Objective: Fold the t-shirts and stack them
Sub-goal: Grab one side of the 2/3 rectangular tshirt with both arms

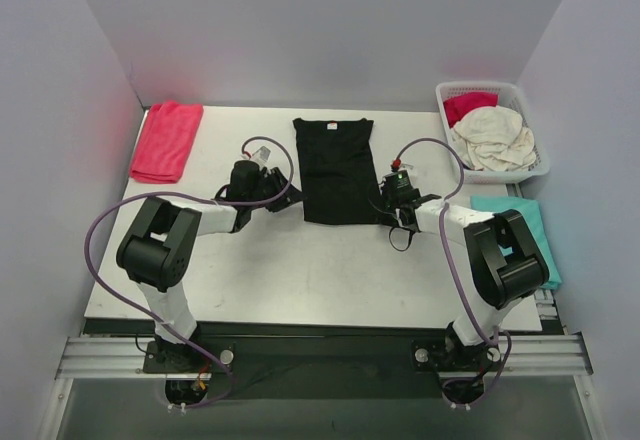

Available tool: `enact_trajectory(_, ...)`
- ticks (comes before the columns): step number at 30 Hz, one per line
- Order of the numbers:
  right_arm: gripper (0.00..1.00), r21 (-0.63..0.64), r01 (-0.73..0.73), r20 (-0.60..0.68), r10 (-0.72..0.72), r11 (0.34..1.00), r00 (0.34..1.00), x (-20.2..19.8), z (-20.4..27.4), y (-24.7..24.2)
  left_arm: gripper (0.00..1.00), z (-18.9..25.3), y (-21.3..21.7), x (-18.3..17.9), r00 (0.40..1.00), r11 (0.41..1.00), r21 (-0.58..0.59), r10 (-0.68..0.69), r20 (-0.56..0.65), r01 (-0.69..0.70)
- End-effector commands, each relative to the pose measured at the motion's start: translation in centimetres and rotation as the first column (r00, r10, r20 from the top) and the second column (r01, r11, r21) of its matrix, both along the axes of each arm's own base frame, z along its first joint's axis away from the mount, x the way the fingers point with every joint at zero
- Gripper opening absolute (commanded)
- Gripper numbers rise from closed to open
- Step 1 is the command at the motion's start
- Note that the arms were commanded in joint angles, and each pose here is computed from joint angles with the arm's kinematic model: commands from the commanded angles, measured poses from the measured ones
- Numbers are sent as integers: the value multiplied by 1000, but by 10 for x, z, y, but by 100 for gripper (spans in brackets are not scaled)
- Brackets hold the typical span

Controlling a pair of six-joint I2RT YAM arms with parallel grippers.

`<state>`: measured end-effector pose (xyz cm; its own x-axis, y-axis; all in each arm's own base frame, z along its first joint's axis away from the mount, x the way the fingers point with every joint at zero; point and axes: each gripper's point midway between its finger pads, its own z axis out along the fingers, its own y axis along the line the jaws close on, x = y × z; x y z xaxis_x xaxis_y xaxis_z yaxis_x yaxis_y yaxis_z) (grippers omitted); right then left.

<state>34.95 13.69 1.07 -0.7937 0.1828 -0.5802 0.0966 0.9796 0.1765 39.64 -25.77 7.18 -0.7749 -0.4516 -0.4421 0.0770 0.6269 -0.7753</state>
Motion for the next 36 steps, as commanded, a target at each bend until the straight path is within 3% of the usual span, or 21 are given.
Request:
enact_trajectory(1,15,11,6,3,-6,1000,1000,2,1,1,37,17,-5,3,998,998,-47,-31,55,34)
enact_trajectory(18,16,1,11,-11,-11,1000,1000,0,-1,0,41,-25,-16,-17,992,993,-17,-115,-53,115)
enact_trajectory(36,16,-4,15,-21,-15,1000,1000,0,-5,0,44,-7,-27,-26,988,986,-74,-151,-16,149)
